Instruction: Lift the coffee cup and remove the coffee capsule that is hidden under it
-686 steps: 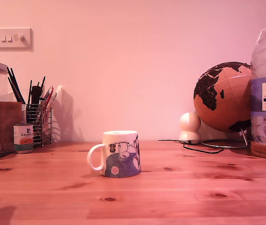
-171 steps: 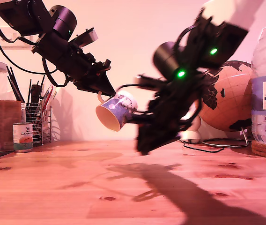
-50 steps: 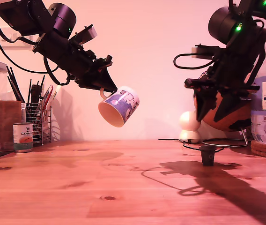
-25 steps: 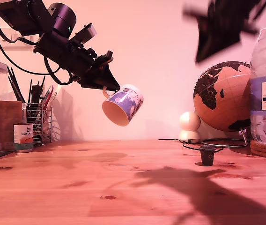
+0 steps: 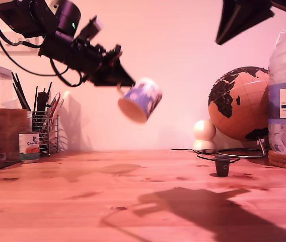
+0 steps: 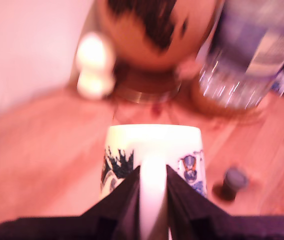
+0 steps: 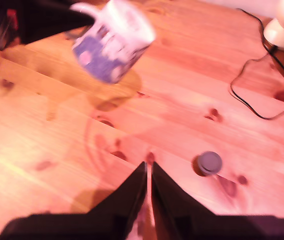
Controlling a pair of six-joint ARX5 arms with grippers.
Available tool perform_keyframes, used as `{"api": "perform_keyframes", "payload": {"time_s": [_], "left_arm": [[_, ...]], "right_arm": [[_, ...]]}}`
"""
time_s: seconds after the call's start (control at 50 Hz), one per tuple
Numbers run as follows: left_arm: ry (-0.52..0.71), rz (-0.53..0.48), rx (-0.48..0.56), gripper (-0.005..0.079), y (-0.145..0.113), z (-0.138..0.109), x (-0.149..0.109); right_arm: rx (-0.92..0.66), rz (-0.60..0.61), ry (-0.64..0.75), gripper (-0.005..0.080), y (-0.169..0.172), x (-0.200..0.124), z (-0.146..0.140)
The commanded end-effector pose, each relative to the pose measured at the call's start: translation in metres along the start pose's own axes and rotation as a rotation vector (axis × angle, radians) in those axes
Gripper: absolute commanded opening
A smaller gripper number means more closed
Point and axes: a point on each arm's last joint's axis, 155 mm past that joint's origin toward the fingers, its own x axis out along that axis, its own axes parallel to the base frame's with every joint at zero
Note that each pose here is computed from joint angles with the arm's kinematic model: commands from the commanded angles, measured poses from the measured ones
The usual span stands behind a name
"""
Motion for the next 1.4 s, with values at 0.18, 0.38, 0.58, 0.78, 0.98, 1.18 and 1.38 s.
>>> {"api": "perform_keyframes", "payload": {"time_s": [0.18,0.38,0.58,0.78,0.98,1.18,1.38], "left_arm": [[-0.060,-0.014,0.008,-0.0021,0.000,0.014,0.001],[-0.053,-0.043,-0.020,-0.0021,-0.008,0.013,0.003],[-0.037,-0.082,-0.028,-0.0021,-0.016,0.009,0.003],[-0.019,-0.119,-0.039,-0.0021,-0.027,-0.004,0.005],[-0.028,-0.123,-0.031,-0.0021,-0.036,-0.017,-0.003],[-0.141,-0.087,0.006,-0.0021,-0.042,-0.016,-0.023],[-0.280,-0.057,0.008,-0.0021,-0.048,-0.023,-0.044]], "right_arm": [[-0.031,0.031,0.012,-0.0011,0.015,0.003,-0.002],[-0.031,0.032,-0.020,-0.0011,0.015,-0.001,0.005],[-0.027,0.022,-0.023,-0.0011,0.011,-0.001,0.006],[-0.045,0.020,-0.023,-0.0011,0.010,-0.001,0.006],[-0.029,-0.001,-0.022,-0.0011,0.000,-0.001,0.006],[-0.026,-0.006,-0.023,-0.0011,-0.002,-0.001,0.006],[-0.026,0.001,-0.024,-0.0011,-0.001,-0.001,0.006]]}}
